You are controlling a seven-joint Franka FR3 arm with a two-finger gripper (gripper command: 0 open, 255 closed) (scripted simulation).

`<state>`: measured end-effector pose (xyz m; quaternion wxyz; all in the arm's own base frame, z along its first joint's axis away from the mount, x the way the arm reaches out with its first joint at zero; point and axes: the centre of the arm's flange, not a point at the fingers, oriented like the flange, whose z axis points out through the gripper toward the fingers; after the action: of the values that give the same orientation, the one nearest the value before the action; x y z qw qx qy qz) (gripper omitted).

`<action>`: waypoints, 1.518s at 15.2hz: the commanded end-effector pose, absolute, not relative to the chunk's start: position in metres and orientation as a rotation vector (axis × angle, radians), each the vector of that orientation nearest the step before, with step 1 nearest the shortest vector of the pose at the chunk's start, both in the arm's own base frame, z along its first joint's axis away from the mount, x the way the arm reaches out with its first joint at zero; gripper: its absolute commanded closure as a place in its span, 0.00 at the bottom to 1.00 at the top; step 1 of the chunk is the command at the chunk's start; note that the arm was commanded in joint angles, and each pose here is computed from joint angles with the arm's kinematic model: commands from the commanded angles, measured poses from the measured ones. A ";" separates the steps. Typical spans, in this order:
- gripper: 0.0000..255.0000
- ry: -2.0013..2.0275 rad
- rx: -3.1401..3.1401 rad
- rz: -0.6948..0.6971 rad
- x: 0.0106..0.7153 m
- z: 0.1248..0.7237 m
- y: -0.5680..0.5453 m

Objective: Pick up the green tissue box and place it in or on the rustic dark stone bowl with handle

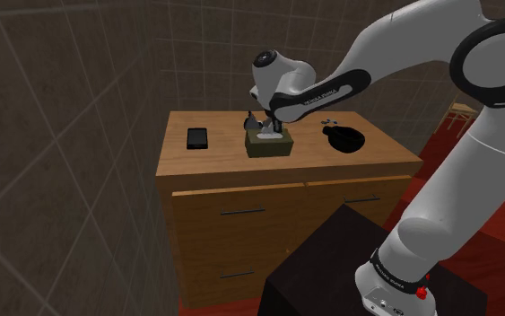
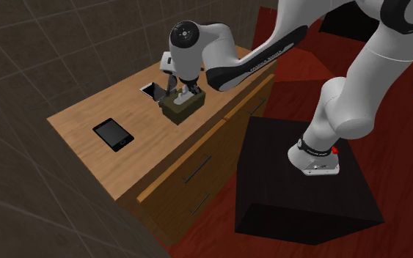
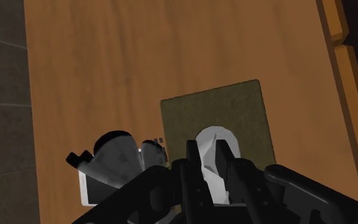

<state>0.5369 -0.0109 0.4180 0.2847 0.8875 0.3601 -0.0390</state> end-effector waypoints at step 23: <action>1.00 0.965 2.375 -0.107 0.537 0.541 -0.010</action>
<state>0.5362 -0.0112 0.5354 0.2838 0.8876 0.3607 -0.0399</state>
